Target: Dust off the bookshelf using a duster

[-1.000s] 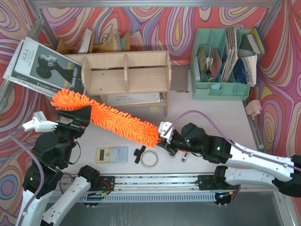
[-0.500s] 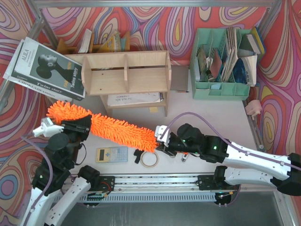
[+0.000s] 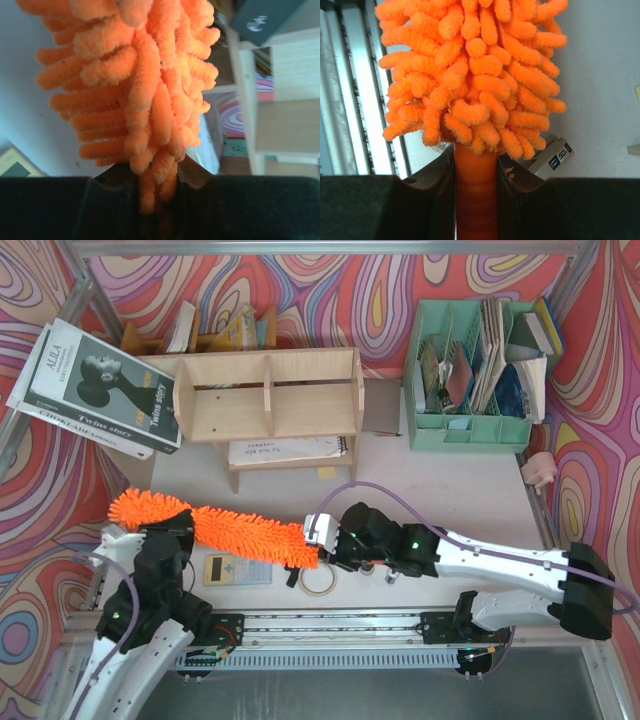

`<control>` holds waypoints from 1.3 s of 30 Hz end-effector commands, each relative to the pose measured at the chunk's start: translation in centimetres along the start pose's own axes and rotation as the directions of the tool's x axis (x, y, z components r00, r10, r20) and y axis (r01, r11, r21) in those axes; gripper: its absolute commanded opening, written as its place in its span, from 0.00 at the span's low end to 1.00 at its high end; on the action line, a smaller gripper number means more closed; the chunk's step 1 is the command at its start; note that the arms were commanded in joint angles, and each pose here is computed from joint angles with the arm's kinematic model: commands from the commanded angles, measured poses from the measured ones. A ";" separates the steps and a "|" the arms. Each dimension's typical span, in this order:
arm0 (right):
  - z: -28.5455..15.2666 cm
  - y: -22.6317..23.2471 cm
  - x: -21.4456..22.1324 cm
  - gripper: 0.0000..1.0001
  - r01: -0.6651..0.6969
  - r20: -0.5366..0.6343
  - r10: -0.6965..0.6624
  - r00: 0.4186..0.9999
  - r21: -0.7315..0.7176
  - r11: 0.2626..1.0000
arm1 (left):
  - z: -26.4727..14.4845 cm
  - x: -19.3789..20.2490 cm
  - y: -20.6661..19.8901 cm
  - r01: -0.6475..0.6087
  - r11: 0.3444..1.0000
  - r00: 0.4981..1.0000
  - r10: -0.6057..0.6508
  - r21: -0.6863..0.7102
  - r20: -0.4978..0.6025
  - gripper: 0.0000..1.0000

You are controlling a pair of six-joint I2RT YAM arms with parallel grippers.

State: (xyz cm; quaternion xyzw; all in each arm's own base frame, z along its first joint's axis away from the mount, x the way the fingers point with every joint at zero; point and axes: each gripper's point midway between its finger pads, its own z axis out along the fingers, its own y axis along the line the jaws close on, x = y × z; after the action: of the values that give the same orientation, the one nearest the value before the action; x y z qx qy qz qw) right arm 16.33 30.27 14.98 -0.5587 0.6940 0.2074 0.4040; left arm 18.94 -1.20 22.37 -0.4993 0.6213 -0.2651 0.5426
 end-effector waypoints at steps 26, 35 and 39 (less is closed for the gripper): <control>10.3 -11.8 0.9 0.53 -0.093 0.126 0.069 0.990 0.202 0.975 | 8.5 1.6 8.3 0.039 0.975 0.934 0.043 -0.220 0.355 0.22; 9.6 -11.4 0.4 0.99 -0.064 0.124 0.042 0.991 0.176 0.982 | 9.5 2.0 8.1 0.036 0.973 0.924 0.053 -0.227 0.378 0.25; 8.6 -11.3 0.0 0.99 -0.067 0.134 0.043 0.990 0.181 0.981 | 10.0 2.4 8.3 0.033 0.971 0.923 0.061 -0.236 0.380 0.27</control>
State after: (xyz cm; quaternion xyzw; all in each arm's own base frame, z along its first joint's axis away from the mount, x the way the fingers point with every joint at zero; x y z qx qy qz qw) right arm 29.43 32.83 8.44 -0.4943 0.7178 0.1803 0.4560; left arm 25.48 1.34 11.48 -0.5971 0.5474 -0.0914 0.5792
